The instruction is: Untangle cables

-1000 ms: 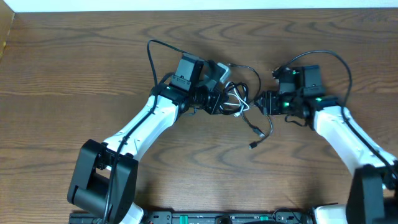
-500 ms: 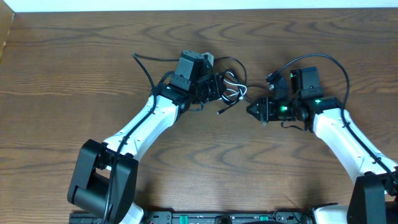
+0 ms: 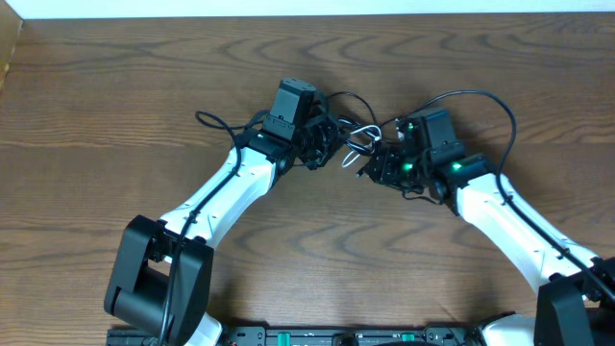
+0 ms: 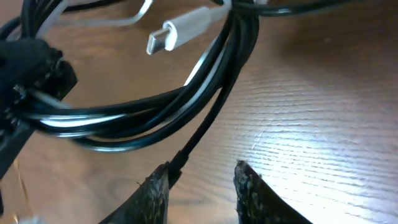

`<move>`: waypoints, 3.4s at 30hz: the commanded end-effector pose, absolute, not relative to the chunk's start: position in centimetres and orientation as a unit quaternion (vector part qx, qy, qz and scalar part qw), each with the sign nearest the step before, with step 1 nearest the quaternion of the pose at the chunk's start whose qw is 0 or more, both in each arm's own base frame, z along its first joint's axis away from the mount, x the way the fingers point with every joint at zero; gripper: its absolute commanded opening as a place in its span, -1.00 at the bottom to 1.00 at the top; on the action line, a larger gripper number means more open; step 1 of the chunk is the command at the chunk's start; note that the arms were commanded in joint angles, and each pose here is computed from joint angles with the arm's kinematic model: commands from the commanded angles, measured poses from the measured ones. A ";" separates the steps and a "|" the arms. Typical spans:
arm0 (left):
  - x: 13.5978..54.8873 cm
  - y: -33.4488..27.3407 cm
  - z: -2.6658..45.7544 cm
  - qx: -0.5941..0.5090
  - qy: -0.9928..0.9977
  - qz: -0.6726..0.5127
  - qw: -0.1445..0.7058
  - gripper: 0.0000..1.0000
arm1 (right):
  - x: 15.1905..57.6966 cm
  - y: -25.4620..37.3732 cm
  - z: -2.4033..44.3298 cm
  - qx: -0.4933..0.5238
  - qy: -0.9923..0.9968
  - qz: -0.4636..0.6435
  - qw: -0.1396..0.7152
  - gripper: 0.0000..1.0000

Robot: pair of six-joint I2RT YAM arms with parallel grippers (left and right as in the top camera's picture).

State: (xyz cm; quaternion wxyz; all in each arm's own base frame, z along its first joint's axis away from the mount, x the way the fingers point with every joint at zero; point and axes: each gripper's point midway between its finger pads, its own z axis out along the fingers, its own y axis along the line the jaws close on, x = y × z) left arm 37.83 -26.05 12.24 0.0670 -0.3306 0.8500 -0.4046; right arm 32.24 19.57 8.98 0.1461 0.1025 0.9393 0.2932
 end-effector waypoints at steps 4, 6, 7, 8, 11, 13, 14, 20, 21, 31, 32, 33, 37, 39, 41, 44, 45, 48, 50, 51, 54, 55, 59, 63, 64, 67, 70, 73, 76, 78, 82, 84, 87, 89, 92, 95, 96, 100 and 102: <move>37.8 -25.9 13.2 -0.369 0.829 -0.417 0.052 -0.85 | 33.5 19.8 8.7 0.164 0.936 0.247 0.189 -0.43; 37.6 -26.1 13.3 -0.365 0.829 -0.421 0.045 -0.85 | 33.7 19.7 8.6 0.165 0.937 0.237 0.199 -0.46; 37.5 -26.2 13.3 -0.365 0.829 -0.422 0.043 -0.85 | 33.7 19.5 8.6 0.166 0.937 0.232 0.202 -0.48; 37.5 -26.2 13.3 -0.365 0.829 -0.422 0.043 -0.85 | 33.7 19.5 8.4 0.166 0.938 0.228 0.202 -0.49; 37.5 -26.2 13.3 -0.365 0.829 -0.422 0.044 -0.85 | 33.7 19.4 7.9 0.168 0.940 0.224 0.197 -0.49; 37.5 -26.2 13.3 -0.365 0.829 -0.422 0.044 -0.85 | 33.7 19.4 7.2 0.172 0.941 0.220 0.189 -0.50; 37.5 -26.2 13.3 -0.365 0.829 -0.422 0.044 -0.85 | 33.7 19.4 6.9 0.172 0.942 0.218 0.187 -0.53; 37.5 -26.2 13.3 -0.347 0.836 -0.422 0.050 -0.85 | 34.1 18.9 5.6 0.165 0.947 0.201 0.186 -0.98; 37.5 -26.2 13.3 -0.333 0.842 -0.421 0.057 -0.85 | 34.3 18.6 5.8 0.159 0.948 0.200 0.190 -0.98; 35.8 -25.4 11.7 0.083 0.919 -0.330 0.199 -0.85 | 34.8 12.1 6.6 0.087 0.963 0.158 0.200 -0.98; 35.7 -25.4 11.6 0.105 0.918 -0.324 0.204 -0.85 | 34.8 12.0 6.7 0.071 0.963 0.165 0.199 -0.98; 35.6 -25.3 11.5 0.127 0.916 -0.318 0.209 -0.86 | 34.8 12.0 6.8 0.054 0.963 0.177 0.198 -0.99; 34.8 -25.3 11.1 0.237 0.897 -0.296 0.227 -0.85 | 34.7 12.8 7.4 0.015 0.955 0.223 0.194 -0.98; 33.8 -25.9 11.4 0.291 0.876 -0.311 0.226 -0.85 | 34.7 13.0 7.5 0.007 0.954 0.227 0.196 -0.98; 32.9 -26.4 11.5 0.329 0.858 -0.326 0.222 -0.85 | 34.6 13.7 7.7 -0.010 0.950 0.241 0.197 -0.98; 32.4 -26.4 11.5 0.345 0.851 -0.329 0.218 -0.85 | 34.2 14.7 8.0 -0.029 0.946 0.257 0.193 -0.98; 32.3 -26.4 11.4 0.345 0.852 -0.329 0.217 -0.85 | 34.1 14.8 8.0 -0.031 0.947 0.257 0.192 -0.98; 32.3 -26.4 11.4 0.345 0.852 -0.329 0.217 -0.85 | 34.3 14.8 8.0 -0.033 0.946 0.258 0.196 -0.98; 32.3 -26.4 11.4 0.345 0.852 -0.329 0.216 -0.85 | 34.3 14.9 8.0 -0.033 0.945 0.258 0.197 -0.99; 32.3 -26.4 11.4 0.344 0.852 -0.329 0.216 -0.85 | 34.3 14.9 8.0 -0.033 0.945 0.260 0.196 -0.98; 32.4 -26.4 11.5 0.335 0.855 -0.331 0.215 -0.86 | 33.7 15.4 8.1 -0.037 0.943 0.278 0.182 -0.98; 32.5 -26.4 11.6 0.322 0.860 -0.334 0.213 -0.85 | 33.4 15.7 8.2 -0.039 0.941 0.287 0.176 -0.98; 33.6 -26.9 12.2 0.255 0.875 -0.354 0.212 -0.85 | 32.0 17.0 8.6 -0.046 0.932 0.330 0.145 -0.98; 34.3 -27.1 12.8 0.226 0.877 -0.363 0.220 -0.85 | 30.1 19.0 9.6 -0.064 0.914 0.386 0.108 -0.98; 34.4 -27.2 12.8 0.226 0.876 -0.364 0.221 -0.85 | 29.6 19.7 10.0 -0.072 0.907 0.403 0.101 -0.98; 34.4 -27.2 12.8 0.226 0.876 -0.364 0.222 -0.85 | 28.7 21.7 11.6 -0.119 0.878 0.452 0.102 -0.98; 34.4 -27.2 12.8 0.226 0.876 -0.364 0.222 -0.85 | 28.9 22.7 12.9 -0.147 0.856 0.481 0.120 -0.98; 34.3 -27.1 12.7 0.226 0.877 -0.363 0.218 -0.85 | 30.0 22.4 13.3 -0.149 0.851 0.482 0.145 -0.98; 34.0 -27.0 12.4 0.238 0.877 -0.358 0.216 -0.85 | 31.5 21.4 13.1 -0.132 0.860 0.464 0.167 -0.98; 33.7 -26.9 12.1 0.249 0.875 -0.355 0.214 -0.85 | 32.3 20.4 12.5 -0.117 0.871 0.441 0.179 -0.98; 32.6 -27.4 12.4 0.285 0.858 -0.374 0.206 -0.85 | 33.7 18.6 11.3 -0.094 0.894 0.390 0.200 -0.98; 31.8 -27.9 12.9 0.311 0.839 -0.397 0.204 -0.85 | 34.1 18.1 10.9 -0.087 0.901 0.371 0.207 -0.98; 31.2 -28.1 13.1 0.331 0.828 -0.405 0.203 -0.85 | 34.3 17.6 10.5 -0.065 0.909 0.357 0.202 -0.98; 31.1 -28.0 12.9 0.339 0.826 -0.402 0.202 -0.85 | 34.3 17.0 9.9 -0.041 0.918 0.343 0.194 -0.98; 31.0 -28.0 12.9 0.340 0.827 -0.401 0.201 -0.85 | 33.7 16.4 9.1 -0.017 0.930 0.325 0.172 -0.92; 31.0 -28.0 12.9 0.340 0.827 -0.401 0.200 -0.85 | 33.1 16.0 8.5 -0.010 0.936 0.313 0.159 -0.81; 30.9 -27.9 12.8 0.345 0.825 -0.400 0.201 -0.85 | 33.2 15.5 8.2 -0.005 0.941 0.299 0.160 -0.79; 30.3 -27.6 12.3 0.381 0.814 -0.389 0.201 -0.85 | 34.1 14.2 8.0 0.009 0.944 0.277 0.177 -0.77; 29.8 -27.4 12.1 0.399 0.809 -0.384 0.200 -0.85 | 34.6 13.4 8.1 0.019 0.943 0.278 0.183 -0.76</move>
